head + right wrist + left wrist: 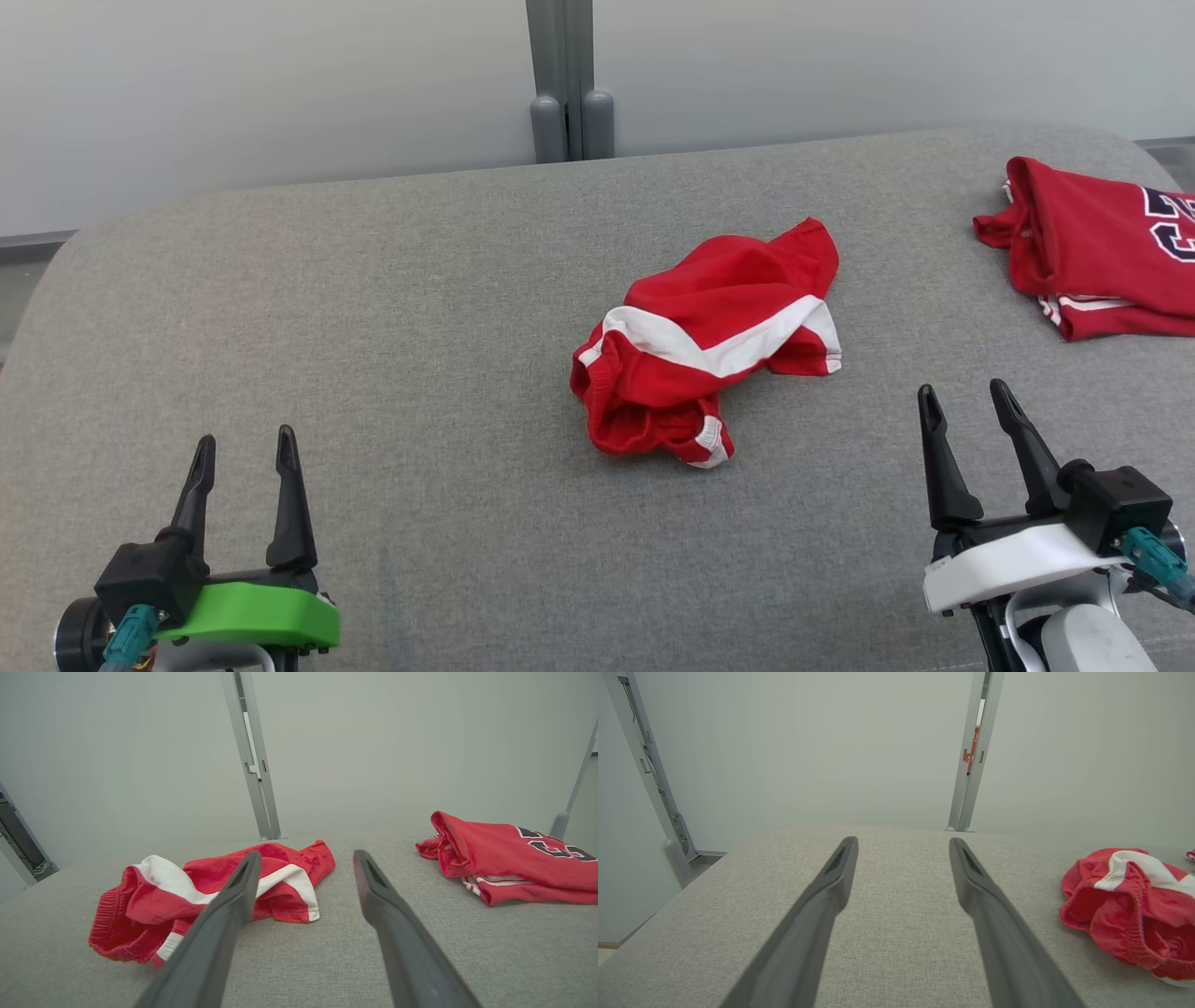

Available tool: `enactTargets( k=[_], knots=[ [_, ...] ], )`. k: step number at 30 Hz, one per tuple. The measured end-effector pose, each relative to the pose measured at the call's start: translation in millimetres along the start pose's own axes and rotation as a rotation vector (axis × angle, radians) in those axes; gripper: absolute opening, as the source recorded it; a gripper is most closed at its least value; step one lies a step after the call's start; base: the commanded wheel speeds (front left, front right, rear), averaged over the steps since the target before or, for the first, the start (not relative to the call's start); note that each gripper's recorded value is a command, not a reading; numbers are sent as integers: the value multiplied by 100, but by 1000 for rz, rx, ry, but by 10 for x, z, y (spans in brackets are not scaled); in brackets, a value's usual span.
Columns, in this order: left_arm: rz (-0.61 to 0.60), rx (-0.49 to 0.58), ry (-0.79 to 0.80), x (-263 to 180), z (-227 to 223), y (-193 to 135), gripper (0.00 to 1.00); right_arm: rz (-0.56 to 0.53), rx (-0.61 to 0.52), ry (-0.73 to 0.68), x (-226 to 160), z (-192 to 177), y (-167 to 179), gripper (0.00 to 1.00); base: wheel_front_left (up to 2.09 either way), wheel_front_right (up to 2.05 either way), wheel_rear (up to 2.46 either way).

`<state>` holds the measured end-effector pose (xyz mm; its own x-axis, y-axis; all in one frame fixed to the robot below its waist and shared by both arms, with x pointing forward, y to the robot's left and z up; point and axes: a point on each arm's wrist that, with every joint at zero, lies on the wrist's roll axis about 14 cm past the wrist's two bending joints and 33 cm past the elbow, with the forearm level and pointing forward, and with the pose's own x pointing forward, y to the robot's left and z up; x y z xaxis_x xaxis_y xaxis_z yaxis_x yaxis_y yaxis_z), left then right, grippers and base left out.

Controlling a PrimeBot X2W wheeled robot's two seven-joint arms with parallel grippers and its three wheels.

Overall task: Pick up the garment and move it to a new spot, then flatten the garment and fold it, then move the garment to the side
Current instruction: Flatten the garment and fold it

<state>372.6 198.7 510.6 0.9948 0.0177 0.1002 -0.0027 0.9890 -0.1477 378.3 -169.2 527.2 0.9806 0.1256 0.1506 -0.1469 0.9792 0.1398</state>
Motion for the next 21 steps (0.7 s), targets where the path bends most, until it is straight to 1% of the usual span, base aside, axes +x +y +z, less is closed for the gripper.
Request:
enactTargets(
  k=[21],
  knots=[
    [-10, 0, -1, 6, 2, -22, 100, -7, -3, -2, -28, 10, -17, 100, 0, 0, 0]
  ],
)
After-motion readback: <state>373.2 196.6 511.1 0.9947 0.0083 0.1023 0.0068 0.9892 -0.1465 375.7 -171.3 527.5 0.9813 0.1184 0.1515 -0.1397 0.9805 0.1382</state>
